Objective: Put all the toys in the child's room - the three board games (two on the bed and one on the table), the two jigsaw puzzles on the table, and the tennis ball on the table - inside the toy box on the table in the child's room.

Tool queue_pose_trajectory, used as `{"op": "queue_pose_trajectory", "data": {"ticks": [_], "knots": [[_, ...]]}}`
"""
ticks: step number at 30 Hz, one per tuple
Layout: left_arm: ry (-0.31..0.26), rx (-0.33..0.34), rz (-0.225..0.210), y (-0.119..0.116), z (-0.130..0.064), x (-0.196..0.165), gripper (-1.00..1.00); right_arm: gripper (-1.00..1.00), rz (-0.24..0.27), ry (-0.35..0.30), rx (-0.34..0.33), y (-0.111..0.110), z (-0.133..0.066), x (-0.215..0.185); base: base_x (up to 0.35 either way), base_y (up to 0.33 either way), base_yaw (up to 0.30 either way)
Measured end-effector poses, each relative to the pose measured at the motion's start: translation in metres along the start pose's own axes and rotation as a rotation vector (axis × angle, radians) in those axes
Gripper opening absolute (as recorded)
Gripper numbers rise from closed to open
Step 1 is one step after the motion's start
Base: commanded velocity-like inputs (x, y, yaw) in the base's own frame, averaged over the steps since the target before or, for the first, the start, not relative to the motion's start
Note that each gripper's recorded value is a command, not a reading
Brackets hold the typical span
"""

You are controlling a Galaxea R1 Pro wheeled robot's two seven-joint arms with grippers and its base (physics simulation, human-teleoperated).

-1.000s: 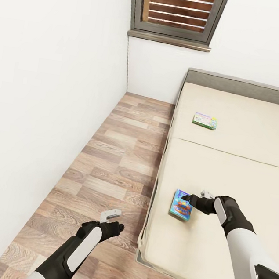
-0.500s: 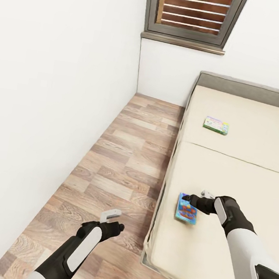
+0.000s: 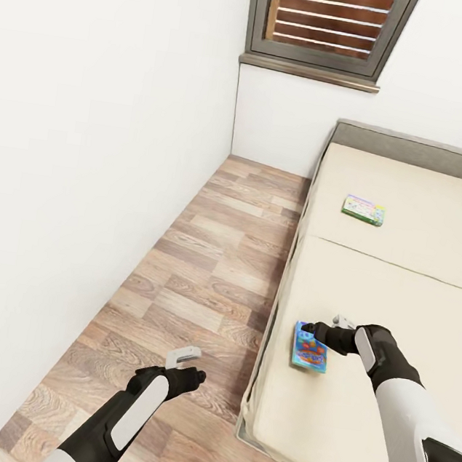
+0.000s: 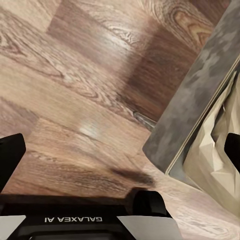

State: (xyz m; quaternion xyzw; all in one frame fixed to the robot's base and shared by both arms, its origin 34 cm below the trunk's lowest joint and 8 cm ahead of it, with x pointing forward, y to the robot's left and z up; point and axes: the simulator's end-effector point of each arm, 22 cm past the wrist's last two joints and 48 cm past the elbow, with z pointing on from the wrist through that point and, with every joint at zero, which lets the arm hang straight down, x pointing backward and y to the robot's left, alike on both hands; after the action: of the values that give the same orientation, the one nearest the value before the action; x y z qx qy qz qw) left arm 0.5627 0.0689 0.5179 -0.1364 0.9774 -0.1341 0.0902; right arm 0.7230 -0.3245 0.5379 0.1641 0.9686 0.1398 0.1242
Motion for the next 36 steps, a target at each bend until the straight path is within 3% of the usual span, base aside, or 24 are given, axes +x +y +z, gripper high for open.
{"op": "queue_pose_trajectory", "data": {"ticks": [18,36], "knots": [[0.000,0.000,0.000,0.0002,-0.0001,0.0002,1.00,1.00,-0.002,0.000,-0.019,0.0042,-0.0003,-0.0002,0.000,0.000,0.020],[-0.009,0.002,0.003,-0.0015,-0.0032,-0.0032,1.00,1.00,-0.004,-0.010,-0.026,0.0072,-0.0048,-0.0041,0.000,0.000,0.200]]}}
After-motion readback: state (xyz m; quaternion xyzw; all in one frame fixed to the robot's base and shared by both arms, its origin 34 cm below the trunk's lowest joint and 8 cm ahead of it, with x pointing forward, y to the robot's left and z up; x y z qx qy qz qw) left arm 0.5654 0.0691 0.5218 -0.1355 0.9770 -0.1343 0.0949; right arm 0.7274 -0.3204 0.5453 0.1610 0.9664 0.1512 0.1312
